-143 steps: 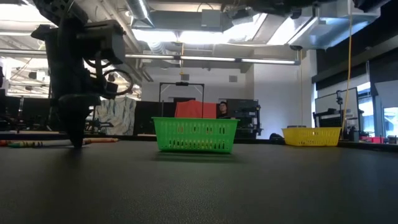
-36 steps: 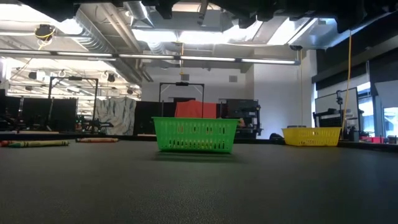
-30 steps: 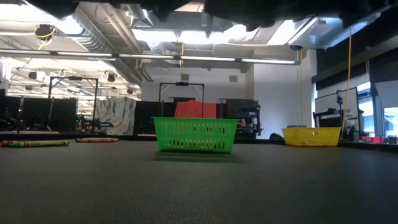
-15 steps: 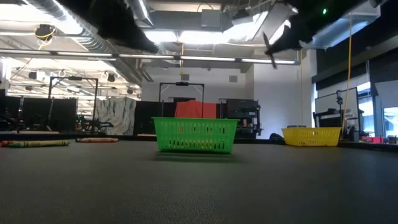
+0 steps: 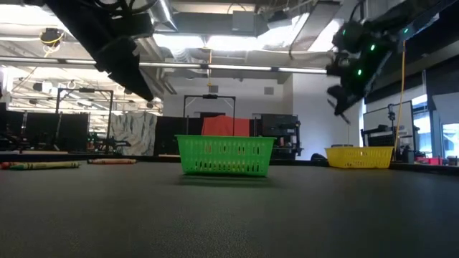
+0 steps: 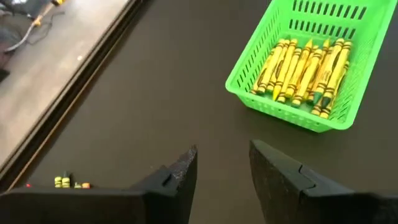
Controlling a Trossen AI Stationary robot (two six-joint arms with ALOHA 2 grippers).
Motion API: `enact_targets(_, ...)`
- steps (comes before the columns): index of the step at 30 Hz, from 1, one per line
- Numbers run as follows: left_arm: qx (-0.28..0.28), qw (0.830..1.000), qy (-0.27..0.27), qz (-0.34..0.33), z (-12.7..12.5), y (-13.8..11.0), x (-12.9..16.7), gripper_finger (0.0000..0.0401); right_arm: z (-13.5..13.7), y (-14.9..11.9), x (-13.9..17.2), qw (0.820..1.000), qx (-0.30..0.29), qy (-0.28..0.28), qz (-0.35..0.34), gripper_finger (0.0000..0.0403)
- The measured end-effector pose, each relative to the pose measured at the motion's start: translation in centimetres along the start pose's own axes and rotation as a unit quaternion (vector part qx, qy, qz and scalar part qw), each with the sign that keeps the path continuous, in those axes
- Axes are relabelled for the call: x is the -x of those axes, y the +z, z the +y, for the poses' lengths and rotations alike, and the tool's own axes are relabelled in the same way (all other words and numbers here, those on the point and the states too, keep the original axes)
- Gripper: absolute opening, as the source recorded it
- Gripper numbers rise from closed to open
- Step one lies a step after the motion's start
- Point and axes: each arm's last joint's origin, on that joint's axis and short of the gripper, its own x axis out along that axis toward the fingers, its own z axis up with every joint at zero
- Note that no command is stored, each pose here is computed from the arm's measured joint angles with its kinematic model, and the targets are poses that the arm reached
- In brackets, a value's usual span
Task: Sort crayons
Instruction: Put the black crayon into the yellow bin
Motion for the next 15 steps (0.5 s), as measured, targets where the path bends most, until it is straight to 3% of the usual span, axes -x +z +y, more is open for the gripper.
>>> enact_targets(8,0.002,1.0,-0.011,0.028,0.4,-0.3,-0.3,0.013,-1.9,-1.4,-5.7,0.996,-0.041,-0.007,0.078,0.0019)
enact_targets(15,-0.004,0.998,-0.001,0.055,0.7,-0.8,-0.2,0.013,-1.6,-2.1,-7.5,0.993,-0.033,-0.023,0.113,0.005)
